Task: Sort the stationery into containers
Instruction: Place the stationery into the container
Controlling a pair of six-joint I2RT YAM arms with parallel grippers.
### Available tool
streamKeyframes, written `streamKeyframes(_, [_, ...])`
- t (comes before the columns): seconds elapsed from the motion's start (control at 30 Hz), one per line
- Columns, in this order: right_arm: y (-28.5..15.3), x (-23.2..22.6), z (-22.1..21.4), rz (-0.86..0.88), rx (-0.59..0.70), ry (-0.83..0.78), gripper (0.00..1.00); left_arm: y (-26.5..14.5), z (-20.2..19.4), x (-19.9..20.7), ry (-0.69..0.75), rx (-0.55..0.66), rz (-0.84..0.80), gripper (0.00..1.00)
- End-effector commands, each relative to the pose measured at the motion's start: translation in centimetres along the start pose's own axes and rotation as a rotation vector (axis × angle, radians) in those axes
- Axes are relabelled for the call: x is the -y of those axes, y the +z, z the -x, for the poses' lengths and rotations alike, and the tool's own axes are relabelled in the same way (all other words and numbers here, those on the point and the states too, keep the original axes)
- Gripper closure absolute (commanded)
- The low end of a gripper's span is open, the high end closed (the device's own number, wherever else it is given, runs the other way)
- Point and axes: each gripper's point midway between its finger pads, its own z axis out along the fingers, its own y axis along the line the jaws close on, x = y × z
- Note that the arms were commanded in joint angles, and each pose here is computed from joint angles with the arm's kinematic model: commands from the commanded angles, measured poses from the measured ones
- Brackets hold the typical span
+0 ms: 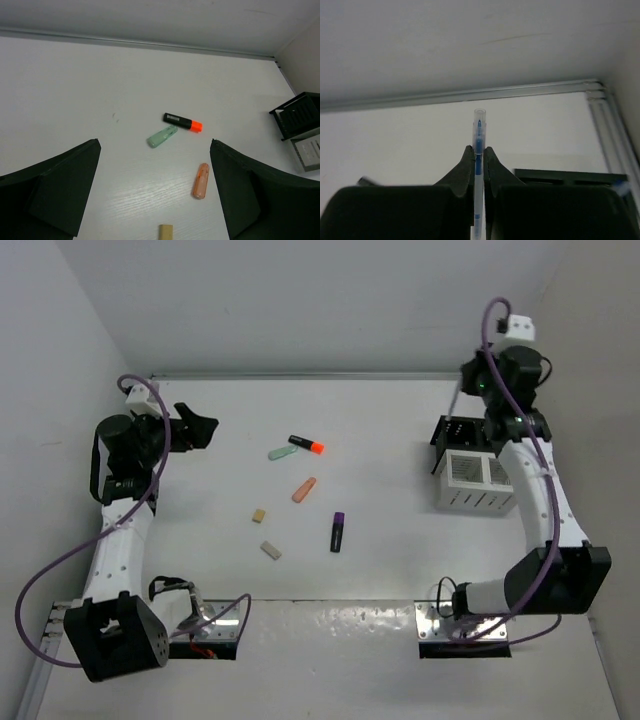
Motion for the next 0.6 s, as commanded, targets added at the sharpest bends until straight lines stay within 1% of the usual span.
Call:
streamKeyframes(0.0, [0.4, 8.3, 1.3, -0.191, 0.176, 0.062, 1.00, 1.2, 1.9, 1.7, 0.014, 0.061, -0.100, 0.02])
streamKeyframes(0.03, [-0.3, 11.4, 1.0, -0.258, 0.199, 0.077, 1.00, 1.3, 2.2, 1.7, 0.011, 0.069, -0.105, 0.02])
streamKeyframes(0.07, [-0.6, 12.3, 2.2, -0.278, 0.267, 0.075, 1.00, 1.7, 2.0, 1.5, -0.003, 0.063, -0.103, 0.02])
streamKeyframes(0.13, [-1.1, 14.7, 2.7, -0.320, 0.316, 0.077, 1.00, 2.0, 2.3, 1.6, -0.001, 0.069, -0.110, 0.02])
streamKeyframes(0.27, [-1.3, 17.7, 2.2, -0.404, 0.357, 0.082, 1.00, 2.6, 1.4, 1.0, -0.016, 0.040, -0.099, 0.02])
streamKeyframes(0.4, [-1.2, 20.0, 0.4, -0.465, 0.338, 0.073, 1.00, 2.8, 0.3, 0.3, -0.032, 0.009, -0.072, 0.02])
streamKeyframes(0.57, [-0.8, 21.4, -2.5, -0.499, 0.290, 0.067, 1.00, 3.5, -1.2, -0.2, -0.024, -0.040, -0.047, 0.03])
